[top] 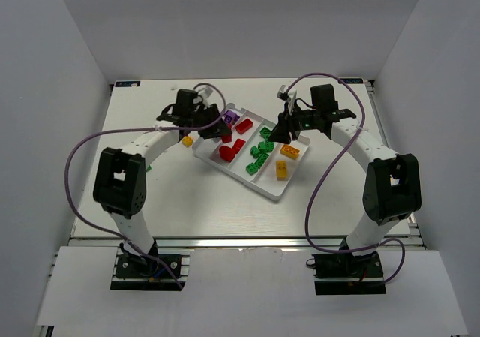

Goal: Sort the legos into containers by color

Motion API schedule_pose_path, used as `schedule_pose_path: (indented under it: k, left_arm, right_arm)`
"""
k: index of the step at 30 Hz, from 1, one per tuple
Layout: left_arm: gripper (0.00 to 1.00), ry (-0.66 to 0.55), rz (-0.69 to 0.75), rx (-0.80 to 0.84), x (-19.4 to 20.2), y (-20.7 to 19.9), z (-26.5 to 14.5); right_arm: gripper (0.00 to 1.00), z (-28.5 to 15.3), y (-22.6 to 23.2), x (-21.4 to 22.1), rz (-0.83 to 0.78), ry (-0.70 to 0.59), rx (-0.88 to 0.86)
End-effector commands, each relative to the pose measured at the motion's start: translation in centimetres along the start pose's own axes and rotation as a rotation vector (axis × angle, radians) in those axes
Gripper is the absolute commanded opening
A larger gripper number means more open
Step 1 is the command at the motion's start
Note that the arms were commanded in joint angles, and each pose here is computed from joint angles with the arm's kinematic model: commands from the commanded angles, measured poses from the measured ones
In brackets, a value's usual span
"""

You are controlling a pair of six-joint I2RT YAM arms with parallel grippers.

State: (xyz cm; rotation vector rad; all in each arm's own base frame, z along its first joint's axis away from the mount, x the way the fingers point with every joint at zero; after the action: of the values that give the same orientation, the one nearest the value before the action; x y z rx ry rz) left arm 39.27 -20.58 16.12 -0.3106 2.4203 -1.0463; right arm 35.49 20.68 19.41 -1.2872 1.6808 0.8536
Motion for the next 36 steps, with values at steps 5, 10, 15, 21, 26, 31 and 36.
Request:
schedule_pose_path:
  k: [5, 10, 15, 21, 26, 31, 36]
  left_arm:
    - [0.07, 0.050, 0.232, -0.097, -0.5, -1.4, 3.1]
    - [0.17, 0.089, 0.274, -0.171, -0.9, -1.4, 5.9]
    - [0.24, 0.105, 0.299, -0.221, -0.4, -0.9, 6.9]
    - [0.31, 0.083, 0.300, -0.240, -0.7, -1.0, 6.7]
    - [0.36, 0.073, 0.301, -0.237, -0.8, -1.4, 6.3]
    - [0.42, 0.064, 0.298, -0.236, -0.9, -1.6, 6.0]
    - [0.53, 0.045, 0.300, -0.241, -1.2, -1.9, 5.6]
  right_arm:
    - [0.50, -1.1, 0.4, -1.7, -0.053, -0.042, 0.019]
    - [0.51, -1.3, 0.6, -1.8, -0.059, -0.042, 0.027]
    - [0.51, -1.4, 0.6, -1.7, -0.064, -0.038, 0.028]
    - [0.51, -1.3, 0.6, -1.8, -0.061, -0.038, 0.023]
    - [0.51, -1.3, 0.5, -1.9, -0.059, -0.039, 0.025]
    - [0.52, -1.3, 0.6, -1.6, -0.052, -0.037, 0.021]
    - [0.52, -1.4, 0.7, -1.7, -0.055, -0.038, 0.024]
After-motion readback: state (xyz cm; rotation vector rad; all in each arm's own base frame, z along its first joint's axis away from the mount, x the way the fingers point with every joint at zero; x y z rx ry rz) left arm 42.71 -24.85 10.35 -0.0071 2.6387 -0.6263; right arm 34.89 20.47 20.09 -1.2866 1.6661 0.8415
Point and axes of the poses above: each gripper's point midway between its finger pads, its own z axis out along the fingers, its own y axis along the line the jaws close on, x = y × z, the point moved 4 cm from there along -z, back along the fingers, and after that the axes turned 13 degrees about -z, right-handed, at the moved point
